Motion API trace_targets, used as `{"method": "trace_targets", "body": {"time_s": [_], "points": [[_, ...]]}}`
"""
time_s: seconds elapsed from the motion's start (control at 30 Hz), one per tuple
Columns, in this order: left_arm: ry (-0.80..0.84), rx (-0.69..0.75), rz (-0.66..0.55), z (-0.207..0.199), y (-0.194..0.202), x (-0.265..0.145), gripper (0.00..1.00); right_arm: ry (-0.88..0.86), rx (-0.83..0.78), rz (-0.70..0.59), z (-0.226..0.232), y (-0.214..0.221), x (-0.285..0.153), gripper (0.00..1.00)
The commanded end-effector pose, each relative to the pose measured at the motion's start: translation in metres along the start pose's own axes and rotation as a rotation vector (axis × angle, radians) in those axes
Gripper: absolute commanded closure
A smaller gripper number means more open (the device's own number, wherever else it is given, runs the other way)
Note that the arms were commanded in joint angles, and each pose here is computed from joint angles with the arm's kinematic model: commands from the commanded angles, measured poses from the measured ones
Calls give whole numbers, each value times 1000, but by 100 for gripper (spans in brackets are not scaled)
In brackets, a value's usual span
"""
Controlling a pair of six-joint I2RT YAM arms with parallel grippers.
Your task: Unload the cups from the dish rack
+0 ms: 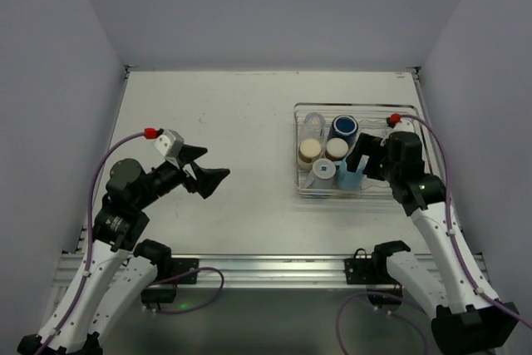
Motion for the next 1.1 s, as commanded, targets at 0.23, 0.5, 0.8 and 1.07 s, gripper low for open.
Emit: {"method": "trace_targets", "body": {"time_s": [0.23, 0.5, 0.8, 1.07], "points": [[34, 13, -1, -4, -1, 4, 0, 151, -123, 113, 8, 0, 33, 3], [43, 15, 8, -5, 0, 5, 0, 219, -168, 178, 7, 4, 51, 2], [41, 17, 11, -7, -1, 5, 0, 253, -224, 273, 9, 12, 73, 9], [34, 20, 9, -7, -1, 4, 0, 289, -264, 289, 9, 13, 85, 9]]}}
Point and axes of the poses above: each gripper's point midway between its finger pads, its own x axis out along the fingers, its own z axis along the line the jaws close on, y = z × x, the point moved 10 cm from there along -x, back along the fingers, and after that the axes turned 5 degrees about x, right-handed, at the moved point
